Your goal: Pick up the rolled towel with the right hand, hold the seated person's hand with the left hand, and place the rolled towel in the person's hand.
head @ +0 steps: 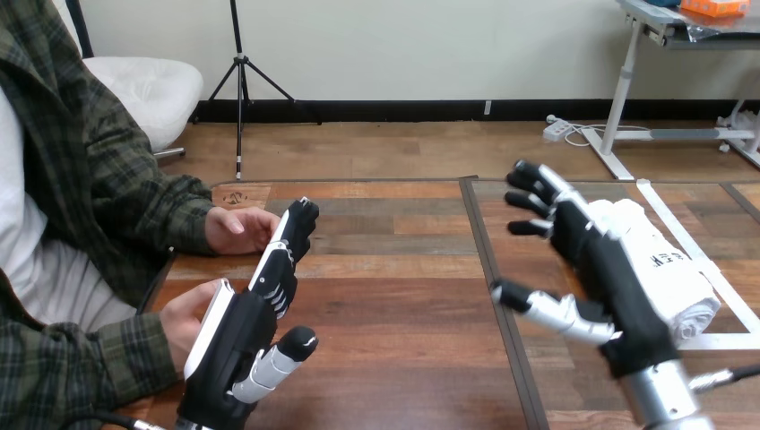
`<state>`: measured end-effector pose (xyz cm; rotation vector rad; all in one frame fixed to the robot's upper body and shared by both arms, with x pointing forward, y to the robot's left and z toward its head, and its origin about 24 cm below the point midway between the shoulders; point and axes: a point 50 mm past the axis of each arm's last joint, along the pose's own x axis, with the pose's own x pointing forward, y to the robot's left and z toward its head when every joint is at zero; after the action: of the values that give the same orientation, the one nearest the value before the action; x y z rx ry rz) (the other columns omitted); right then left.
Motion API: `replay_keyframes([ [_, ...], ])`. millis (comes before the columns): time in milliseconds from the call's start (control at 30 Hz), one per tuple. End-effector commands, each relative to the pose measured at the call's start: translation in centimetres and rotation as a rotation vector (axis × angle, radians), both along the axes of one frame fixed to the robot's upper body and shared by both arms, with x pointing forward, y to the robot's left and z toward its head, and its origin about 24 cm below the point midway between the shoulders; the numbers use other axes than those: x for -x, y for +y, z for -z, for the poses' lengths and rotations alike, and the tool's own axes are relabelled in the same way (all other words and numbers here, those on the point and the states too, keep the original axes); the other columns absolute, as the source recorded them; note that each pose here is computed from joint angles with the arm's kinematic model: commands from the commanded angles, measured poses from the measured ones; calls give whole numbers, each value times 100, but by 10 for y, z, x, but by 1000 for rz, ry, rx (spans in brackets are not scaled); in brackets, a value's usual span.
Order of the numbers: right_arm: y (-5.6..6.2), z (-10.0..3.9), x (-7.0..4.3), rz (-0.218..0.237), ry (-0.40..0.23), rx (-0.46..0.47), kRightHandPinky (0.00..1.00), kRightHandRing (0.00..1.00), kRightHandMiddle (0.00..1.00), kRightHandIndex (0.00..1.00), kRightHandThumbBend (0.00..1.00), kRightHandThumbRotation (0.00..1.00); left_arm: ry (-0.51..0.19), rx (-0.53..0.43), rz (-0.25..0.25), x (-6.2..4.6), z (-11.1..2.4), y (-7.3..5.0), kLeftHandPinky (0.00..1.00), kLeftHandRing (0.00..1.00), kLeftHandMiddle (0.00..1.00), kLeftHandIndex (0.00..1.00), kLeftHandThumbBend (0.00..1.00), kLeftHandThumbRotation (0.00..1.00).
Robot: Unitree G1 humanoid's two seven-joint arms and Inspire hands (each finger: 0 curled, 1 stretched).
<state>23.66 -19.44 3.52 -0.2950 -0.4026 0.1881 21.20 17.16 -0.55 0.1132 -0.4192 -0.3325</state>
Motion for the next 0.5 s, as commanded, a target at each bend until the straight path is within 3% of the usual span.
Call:
replay_keyframes([
  [0, -10, -60, -17, 63, -159, 54, 72, 85, 89, 92, 100, 58, -89, -13, 26, -12, -17, -6, 100, 100, 100, 100, 100, 88],
  [167, -14, -76, -20, 91, -155, 72, 73, 87, 89, 92, 100, 55, -88, -14, 28, -12, -16, -8, 100, 100, 100, 100, 100, 89],
  [333, -25, -98, -25, 158, -145, 141, 75, 88, 89, 93, 100, 52, -85, -14, 35, -12, -16, -9, 100, 100, 100, 100, 100, 89],
  [467, -32, -108, -28, 180, -131, 157, 77, 90, 89, 93, 99, 49, -83, -13, 37, -11, -15, -10, 100, 100, 100, 100, 100, 89],
])
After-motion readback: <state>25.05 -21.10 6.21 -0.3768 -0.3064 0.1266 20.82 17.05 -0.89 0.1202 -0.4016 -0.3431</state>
